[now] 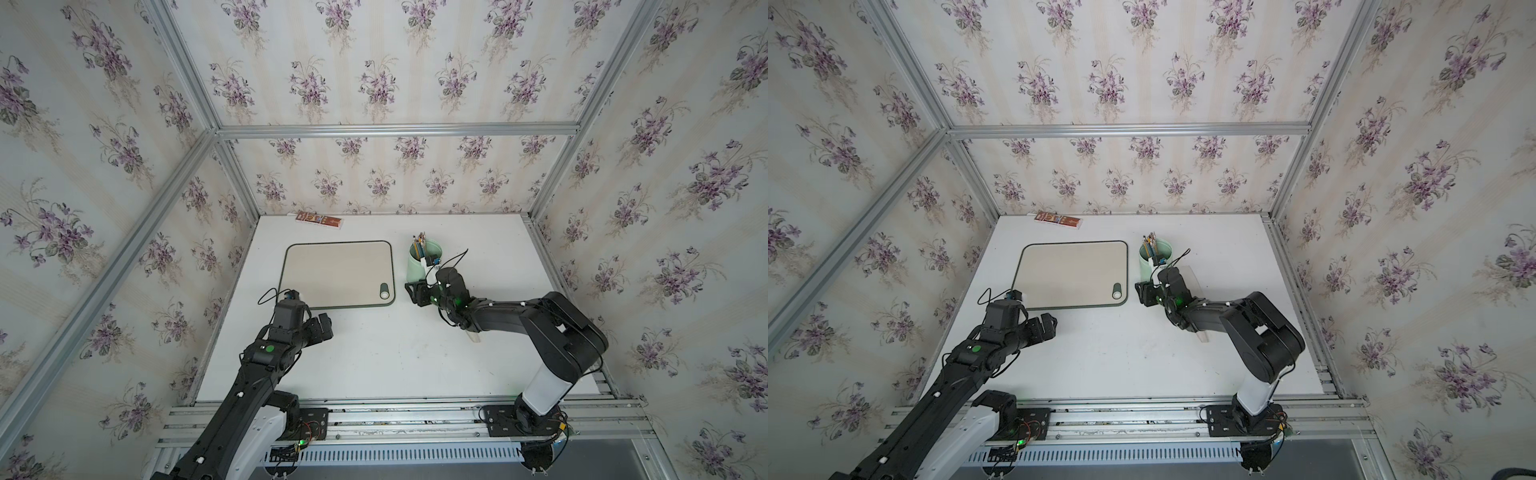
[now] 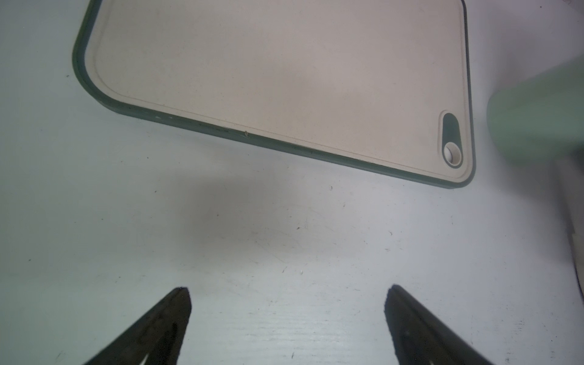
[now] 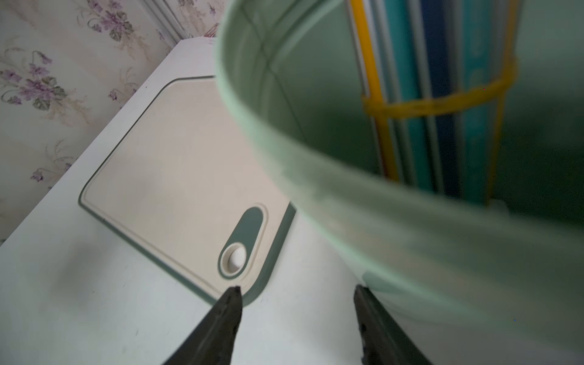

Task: Align the knife with the edge of the cutting board
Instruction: Move the distractor to the center of the board, then adjust the work surface at the center of the board.

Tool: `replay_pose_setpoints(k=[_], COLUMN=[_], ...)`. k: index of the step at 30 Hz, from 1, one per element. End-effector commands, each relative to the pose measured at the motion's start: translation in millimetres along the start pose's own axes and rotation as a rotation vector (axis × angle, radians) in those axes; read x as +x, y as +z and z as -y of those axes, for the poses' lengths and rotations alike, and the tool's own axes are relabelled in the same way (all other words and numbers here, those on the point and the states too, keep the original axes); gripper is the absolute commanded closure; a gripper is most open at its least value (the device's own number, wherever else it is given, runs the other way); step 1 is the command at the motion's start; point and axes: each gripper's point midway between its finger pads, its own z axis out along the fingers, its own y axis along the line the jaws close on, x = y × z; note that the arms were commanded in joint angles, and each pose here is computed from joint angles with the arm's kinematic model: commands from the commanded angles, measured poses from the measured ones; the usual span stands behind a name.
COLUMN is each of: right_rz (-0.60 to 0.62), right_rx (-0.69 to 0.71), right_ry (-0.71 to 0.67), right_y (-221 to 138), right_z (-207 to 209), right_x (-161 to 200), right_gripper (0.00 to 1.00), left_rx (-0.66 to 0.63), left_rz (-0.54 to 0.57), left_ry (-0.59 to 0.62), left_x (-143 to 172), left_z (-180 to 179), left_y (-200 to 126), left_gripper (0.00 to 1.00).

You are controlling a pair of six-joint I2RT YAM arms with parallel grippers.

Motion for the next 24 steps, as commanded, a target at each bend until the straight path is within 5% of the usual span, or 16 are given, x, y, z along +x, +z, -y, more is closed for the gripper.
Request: replay_pose_setpoints(k=[1,6,17,24], right_rz=[0.010,-0.021,-0.089,-0.171], right_rx=[-0.038,-0.042,-0.227,-0.341], right_ry=[0.017,0.067,0.030,-0.044], right_y=[17,38,-3,6], right_z=[4,20,-59,-99], right_x=[-17,-27,36,49], right_gripper=[0.38,0.38,0.49,0.57], left_rx=[0.009,0.003,0.011,0.010], left_rz=[0.020,0.019,0.007,0.006], left_ry=[0.012,0.011,0.011,0.010], left_x=[-5,-5,-4,-4], left_z=[2,1,4,3], left_y=[0,1,3,3], left_gripper=[0.01,0.01,0.01,0.01])
